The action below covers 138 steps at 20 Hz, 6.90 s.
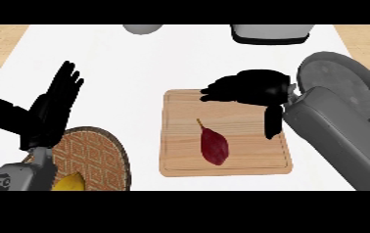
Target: Pick the pear from the cutting board and place it in the pan
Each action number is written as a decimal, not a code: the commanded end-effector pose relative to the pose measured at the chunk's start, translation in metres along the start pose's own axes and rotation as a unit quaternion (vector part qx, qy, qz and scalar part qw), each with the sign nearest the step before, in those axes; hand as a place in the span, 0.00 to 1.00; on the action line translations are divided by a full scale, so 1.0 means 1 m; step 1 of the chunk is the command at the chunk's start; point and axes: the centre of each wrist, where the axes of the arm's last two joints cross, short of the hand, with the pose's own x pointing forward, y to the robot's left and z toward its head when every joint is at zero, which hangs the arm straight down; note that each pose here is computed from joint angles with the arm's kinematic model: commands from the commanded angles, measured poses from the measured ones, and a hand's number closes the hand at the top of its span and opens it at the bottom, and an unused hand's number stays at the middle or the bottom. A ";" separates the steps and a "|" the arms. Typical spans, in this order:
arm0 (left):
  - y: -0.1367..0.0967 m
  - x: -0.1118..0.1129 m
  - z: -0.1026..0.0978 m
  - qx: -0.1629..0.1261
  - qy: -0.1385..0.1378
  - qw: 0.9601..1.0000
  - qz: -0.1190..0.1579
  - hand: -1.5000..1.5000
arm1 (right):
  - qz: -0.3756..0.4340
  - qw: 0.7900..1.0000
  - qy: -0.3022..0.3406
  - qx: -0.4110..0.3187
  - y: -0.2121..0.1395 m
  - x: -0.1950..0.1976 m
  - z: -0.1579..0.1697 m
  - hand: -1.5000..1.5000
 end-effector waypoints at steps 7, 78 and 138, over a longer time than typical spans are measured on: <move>0.011 -0.009 -0.001 0.001 0.002 1.000 -0.009 0.50 | 0.008 1.000 0.012 0.018 0.002 0.042 -0.027 0.00; 0.002 -0.010 0.000 0.013 0.005 1.000 0.000 0.50 | 0.069 0.781 0.466 -0.411 -0.006 0.099 0.074 1.00; -0.010 -0.001 -0.006 -0.006 -0.005 1.000 0.000 0.50 | -0.331 0.575 0.373 -0.648 0.180 -0.133 0.330 0.00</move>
